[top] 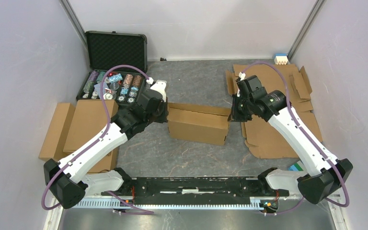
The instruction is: Fold the paper box
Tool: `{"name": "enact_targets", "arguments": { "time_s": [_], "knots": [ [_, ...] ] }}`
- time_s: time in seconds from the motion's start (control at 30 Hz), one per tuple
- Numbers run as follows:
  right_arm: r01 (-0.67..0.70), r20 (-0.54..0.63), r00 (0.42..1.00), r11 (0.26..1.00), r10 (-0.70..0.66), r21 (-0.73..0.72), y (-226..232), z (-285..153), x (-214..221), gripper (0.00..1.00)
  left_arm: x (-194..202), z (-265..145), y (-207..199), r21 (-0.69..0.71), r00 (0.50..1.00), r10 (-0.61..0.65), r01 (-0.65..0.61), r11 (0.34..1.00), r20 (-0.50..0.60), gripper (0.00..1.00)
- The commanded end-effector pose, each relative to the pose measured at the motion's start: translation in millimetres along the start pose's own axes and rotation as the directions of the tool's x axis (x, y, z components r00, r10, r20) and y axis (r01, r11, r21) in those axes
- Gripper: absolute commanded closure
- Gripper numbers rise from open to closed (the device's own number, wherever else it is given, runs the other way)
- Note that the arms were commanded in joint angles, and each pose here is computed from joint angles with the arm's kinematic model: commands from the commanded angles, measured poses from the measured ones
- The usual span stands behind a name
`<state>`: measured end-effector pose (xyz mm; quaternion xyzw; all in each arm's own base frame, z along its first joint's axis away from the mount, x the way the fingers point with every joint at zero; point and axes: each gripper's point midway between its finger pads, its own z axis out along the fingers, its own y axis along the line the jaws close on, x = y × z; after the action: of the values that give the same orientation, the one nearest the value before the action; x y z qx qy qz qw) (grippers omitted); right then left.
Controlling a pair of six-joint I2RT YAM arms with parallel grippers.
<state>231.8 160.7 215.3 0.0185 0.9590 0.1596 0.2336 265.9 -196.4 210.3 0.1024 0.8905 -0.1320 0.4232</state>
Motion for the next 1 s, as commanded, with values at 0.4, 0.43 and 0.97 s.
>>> {"name": "enact_targets", "arguments": {
  "time_s": [0.4,0.43,0.97],
  "knots": [
    [-0.053,0.010,0.999,0.999,0.053,-0.009,-13.0,25.0,21.6,1.00,3.1,-4.4,2.3,-0.012,0.999,0.044,-0.044,0.999,-0.018,0.98],
    [-0.049,0.014,0.999,0.999,0.049,-0.007,-14.2,25.7,22.1,1.00,3.0,-4.7,2.3,-0.011,0.999,0.043,-0.043,0.999,-0.017,0.98],
    [0.019,0.173,0.984,0.998,-0.028,0.053,-19.0,39.3,31.9,1.00,33.5,-12.4,2.1,0.048,0.999,-0.033,0.033,0.998,0.004,0.98]
  ]
}}
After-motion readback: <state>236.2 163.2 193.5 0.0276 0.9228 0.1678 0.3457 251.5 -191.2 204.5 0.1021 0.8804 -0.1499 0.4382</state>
